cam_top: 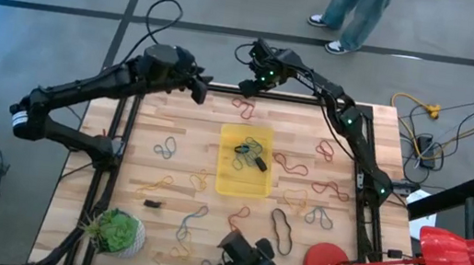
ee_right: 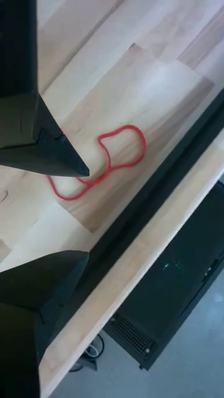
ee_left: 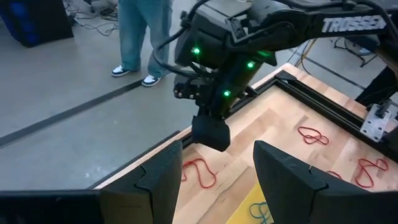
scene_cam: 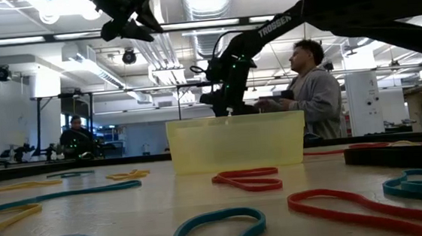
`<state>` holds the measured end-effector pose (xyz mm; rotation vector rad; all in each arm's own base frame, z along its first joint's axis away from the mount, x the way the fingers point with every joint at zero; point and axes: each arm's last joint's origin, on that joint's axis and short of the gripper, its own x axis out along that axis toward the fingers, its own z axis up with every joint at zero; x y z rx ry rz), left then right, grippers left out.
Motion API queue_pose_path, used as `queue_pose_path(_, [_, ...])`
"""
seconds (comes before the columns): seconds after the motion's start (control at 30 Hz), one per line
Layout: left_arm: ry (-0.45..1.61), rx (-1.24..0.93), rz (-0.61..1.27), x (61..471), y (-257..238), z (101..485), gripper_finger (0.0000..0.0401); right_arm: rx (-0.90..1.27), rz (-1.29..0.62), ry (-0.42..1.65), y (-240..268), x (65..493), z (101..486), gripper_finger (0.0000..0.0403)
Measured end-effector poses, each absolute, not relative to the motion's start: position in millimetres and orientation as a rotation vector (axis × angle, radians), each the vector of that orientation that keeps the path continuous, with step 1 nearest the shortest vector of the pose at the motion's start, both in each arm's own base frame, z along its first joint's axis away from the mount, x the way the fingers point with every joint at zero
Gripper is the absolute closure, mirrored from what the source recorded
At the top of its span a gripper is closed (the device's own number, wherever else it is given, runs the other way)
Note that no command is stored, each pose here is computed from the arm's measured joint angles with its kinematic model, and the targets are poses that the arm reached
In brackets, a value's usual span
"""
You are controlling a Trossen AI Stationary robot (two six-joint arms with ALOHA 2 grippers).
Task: Pick and place rubber bands into bin
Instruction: Put the red rubber band into the yellow bin
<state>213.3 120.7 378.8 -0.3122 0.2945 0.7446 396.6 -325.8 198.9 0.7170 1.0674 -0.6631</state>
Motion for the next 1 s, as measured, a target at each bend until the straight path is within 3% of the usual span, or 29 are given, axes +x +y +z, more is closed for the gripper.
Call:
queue_pose_path(0.6, [0.301,-0.316,0.765,211.5,125.8,375.6,0.0218,0.691,-0.729,1.01,-339.1,394.2,195.3,0.0211])
queue_pose_path(0.83, [0.302,-0.317,0.767,211.5,126.0,375.4,0.0218,0.813,-0.664,1.079,-338.0,394.0,168.7,0.0211])
queue_pose_path(1.0, [0.303,-0.319,0.773,210.9,127.1,374.7,0.0218,0.777,-0.625,1.102,-328.9,400.9,165.9,0.0211])
